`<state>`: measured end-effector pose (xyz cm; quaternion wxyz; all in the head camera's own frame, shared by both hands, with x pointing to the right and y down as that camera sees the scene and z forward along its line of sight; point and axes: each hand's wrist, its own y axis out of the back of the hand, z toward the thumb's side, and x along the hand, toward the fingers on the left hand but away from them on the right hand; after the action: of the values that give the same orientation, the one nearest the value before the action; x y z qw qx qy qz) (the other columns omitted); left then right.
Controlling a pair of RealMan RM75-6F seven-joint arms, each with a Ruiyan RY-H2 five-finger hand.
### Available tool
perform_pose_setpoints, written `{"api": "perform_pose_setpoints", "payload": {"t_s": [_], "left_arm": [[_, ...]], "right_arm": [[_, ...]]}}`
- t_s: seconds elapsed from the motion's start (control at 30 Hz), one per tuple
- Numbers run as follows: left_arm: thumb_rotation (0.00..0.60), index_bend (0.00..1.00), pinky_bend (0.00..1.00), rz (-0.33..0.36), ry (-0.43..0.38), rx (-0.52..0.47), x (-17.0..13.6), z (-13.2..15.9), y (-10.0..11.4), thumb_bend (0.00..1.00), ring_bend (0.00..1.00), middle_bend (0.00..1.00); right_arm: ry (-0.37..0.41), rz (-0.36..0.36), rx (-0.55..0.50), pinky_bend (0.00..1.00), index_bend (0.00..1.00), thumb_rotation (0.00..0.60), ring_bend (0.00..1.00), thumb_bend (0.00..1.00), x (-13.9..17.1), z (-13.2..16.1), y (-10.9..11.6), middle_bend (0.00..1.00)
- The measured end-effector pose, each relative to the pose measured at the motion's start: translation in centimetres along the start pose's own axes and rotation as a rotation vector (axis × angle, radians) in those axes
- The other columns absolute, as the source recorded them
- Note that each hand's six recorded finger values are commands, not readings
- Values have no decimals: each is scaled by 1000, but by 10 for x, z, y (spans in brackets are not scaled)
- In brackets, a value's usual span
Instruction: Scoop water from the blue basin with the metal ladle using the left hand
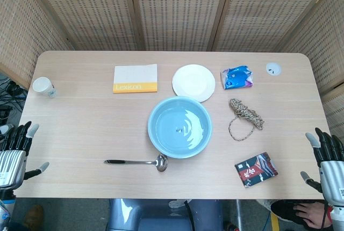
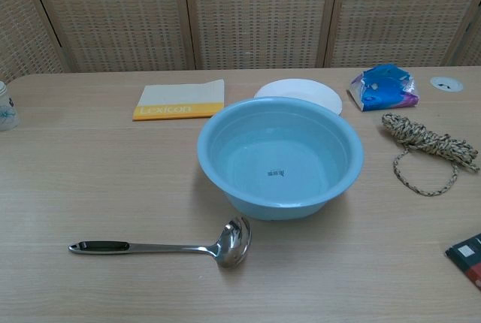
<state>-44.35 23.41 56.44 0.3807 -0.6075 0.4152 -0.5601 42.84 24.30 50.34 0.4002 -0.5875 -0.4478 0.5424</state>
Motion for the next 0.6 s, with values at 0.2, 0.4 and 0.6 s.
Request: {"api": "perform_pose_setpoints", "payload": {"t_s": [0.2, 0.4, 0.6], "left_arm": [[600, 0, 0, -9, -2, 4, 0, 0, -3, 0, 0, 0], [600, 0, 210, -24, -12, 9, 0, 4, -8, 0, 368, 318], [600, 0, 972, -106, -110, 4, 14, 38, -32, 0, 910, 802]], "right_arm": [[0, 6, 2, 0, 0, 600, 0, 0, 0, 0, -1, 0], [9, 8, -4, 0, 0, 600, 0, 0, 0, 3, -1, 0], [-1, 15, -2, 0, 0, 600, 0, 0, -2, 2, -3, 0]]}}
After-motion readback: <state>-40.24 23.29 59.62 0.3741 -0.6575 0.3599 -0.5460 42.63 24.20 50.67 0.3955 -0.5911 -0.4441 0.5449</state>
